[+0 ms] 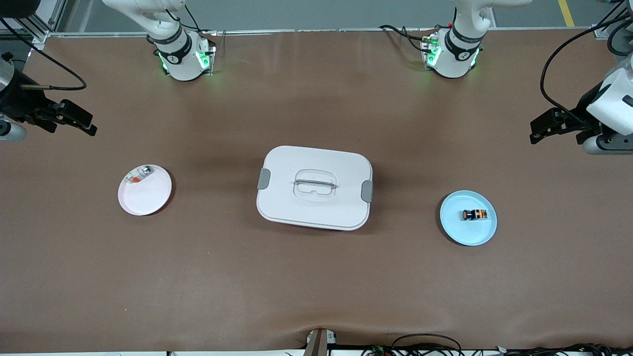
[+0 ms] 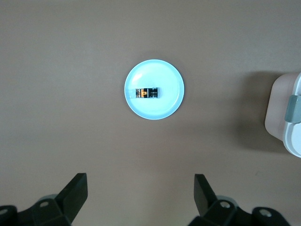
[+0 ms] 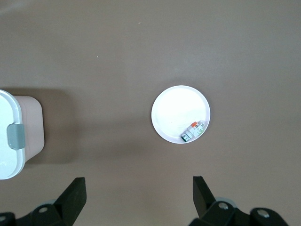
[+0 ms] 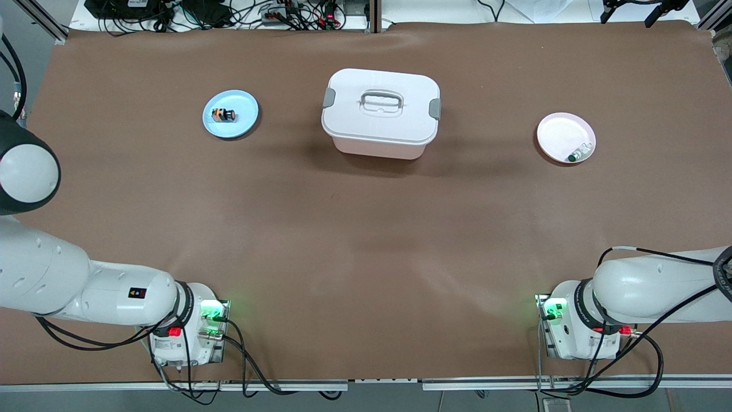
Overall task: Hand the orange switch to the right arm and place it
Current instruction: 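Move the left gripper down over the switch on the blue plate, then close the left gripper on the black-and-orange switch, then lift the switch with the left gripper and carry it over the box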
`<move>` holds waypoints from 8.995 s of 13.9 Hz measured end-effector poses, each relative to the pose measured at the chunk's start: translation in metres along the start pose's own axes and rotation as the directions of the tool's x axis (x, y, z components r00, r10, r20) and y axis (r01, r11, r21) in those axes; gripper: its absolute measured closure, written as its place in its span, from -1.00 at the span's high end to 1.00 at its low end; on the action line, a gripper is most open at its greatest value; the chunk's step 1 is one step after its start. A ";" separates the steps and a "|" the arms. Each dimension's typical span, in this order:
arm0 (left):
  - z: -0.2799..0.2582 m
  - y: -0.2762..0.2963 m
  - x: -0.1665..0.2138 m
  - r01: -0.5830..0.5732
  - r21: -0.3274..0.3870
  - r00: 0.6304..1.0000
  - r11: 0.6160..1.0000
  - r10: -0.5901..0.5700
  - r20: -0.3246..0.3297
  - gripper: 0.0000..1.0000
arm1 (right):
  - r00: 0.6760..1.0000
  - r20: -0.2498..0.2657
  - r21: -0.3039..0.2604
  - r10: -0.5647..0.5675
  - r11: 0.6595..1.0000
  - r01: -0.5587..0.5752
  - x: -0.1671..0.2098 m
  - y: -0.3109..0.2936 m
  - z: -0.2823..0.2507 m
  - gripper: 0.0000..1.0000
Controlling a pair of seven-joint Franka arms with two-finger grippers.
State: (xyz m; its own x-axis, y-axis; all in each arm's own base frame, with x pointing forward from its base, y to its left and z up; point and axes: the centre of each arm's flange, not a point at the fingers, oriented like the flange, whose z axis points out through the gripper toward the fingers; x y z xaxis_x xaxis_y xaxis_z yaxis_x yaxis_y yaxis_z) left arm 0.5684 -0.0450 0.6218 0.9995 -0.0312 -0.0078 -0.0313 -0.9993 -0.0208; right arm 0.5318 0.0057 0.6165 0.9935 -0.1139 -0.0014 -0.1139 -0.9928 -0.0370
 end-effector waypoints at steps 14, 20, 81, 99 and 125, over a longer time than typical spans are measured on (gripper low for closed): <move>0.032 0.001 0.016 0.000 0.003 0.999 1.000 0.000 0.047 1.00 | 1.000 0.003 0.000 0.000 1.000 0.000 0.000 0.000 0.000 1.00; 0.124 0.005 0.058 -0.003 0.010 0.992 1.000 0.001 0.130 1.00 | 1.000 0.004 0.000 0.000 1.000 0.000 0.000 0.000 0.001 1.00; 0.444 -0.006 0.086 -0.012 0.025 0.988 1.000 0.008 0.152 0.64 | 1.000 0.010 -0.001 0.001 1.000 -0.001 -0.001 0.000 0.001 1.00; 0.354 -0.007 0.100 -0.008 0.028 0.987 1.000 0.003 0.163 0.44 | 0.999 0.037 0.001 0.002 1.000 -0.002 -0.005 0.001 -0.004 1.00; 0.074 0.200 0.055 0.559 -0.221 0.828 0.799 -0.529 0.185 0.44 | 0.968 0.249 0.047 0.011 0.999 -0.023 0.053 0.005 0.108 1.00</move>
State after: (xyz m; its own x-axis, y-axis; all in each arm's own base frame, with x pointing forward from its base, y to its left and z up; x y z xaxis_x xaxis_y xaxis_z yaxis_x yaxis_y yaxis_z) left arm 0.6166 -0.2453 0.5434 0.8433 0.5062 -0.1806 0.5354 -0.8205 0.2003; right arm 0.5847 -0.0010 0.5084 0.9615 -0.1119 -0.2510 -0.1367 -0.9871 -0.0838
